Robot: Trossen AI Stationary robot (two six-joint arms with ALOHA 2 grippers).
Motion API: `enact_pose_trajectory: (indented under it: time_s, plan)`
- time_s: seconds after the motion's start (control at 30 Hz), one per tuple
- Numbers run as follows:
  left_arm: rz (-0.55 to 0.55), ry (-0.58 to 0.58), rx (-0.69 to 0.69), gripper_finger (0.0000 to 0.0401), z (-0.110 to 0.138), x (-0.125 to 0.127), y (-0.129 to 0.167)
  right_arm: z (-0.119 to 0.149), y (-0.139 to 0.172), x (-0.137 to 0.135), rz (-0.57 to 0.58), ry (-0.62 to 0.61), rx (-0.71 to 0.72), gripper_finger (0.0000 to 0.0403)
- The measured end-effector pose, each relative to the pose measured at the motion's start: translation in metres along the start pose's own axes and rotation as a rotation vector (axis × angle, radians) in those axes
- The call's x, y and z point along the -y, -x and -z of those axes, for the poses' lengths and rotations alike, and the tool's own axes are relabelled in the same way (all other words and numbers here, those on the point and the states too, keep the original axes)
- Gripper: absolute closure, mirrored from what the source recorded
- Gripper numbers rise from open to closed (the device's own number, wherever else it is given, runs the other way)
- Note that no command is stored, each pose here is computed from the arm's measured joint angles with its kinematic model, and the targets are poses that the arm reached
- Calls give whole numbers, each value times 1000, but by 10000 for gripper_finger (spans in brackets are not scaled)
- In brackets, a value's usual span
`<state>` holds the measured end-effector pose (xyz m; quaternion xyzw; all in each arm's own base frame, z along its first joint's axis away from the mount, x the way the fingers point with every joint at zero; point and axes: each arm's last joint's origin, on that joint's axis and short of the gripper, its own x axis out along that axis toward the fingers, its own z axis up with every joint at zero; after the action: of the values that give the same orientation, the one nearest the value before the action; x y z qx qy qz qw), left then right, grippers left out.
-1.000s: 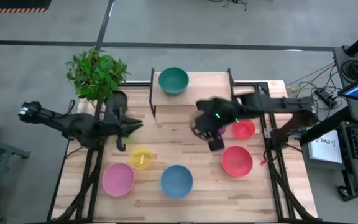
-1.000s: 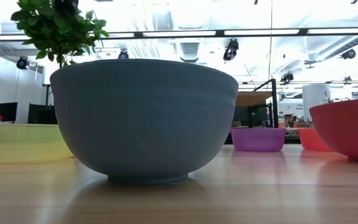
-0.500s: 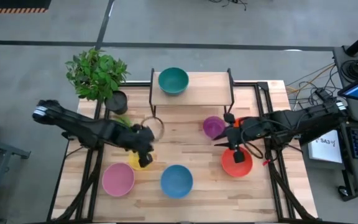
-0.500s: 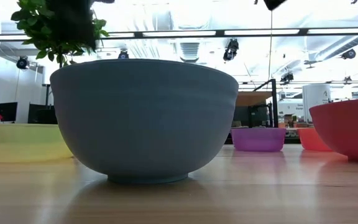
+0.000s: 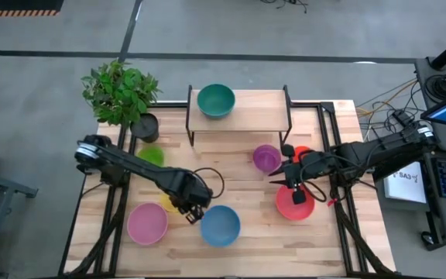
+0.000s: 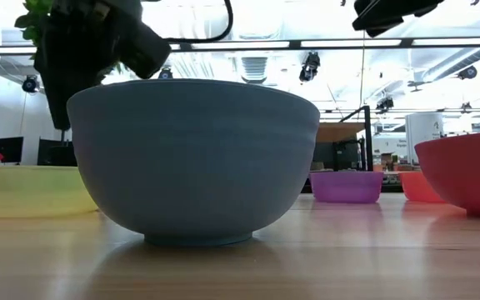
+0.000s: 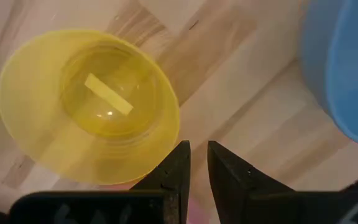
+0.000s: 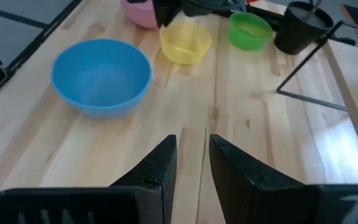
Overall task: Place and stack bowls onto a shelf
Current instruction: Put the small yellow bowl on the shelf
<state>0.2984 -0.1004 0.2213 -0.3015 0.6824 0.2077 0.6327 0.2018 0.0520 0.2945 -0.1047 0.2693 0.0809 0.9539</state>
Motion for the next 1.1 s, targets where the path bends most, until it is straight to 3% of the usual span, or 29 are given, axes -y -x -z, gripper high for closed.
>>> enact_pose_trajectory:
  time_s: [0.2,0.47,0.57,0.83,1.1]
  plan:
    - [-37,51,45,351,-1,-2,-3,0,1,-4,-17,25,3,319]
    - [-87,70,103,266,-1,-6,-10,0,1,-4,-19,24,1,319]
    - [-74,66,118,252,-2,-7,-17,0,1,-6,-34,16,2,319]
    - [-35,68,139,266,-4,-12,-42,-1,2,-17,-92,38,10,319]
    - [-52,76,157,297,-3,-16,-48,-1,3,-20,-105,34,12,319]
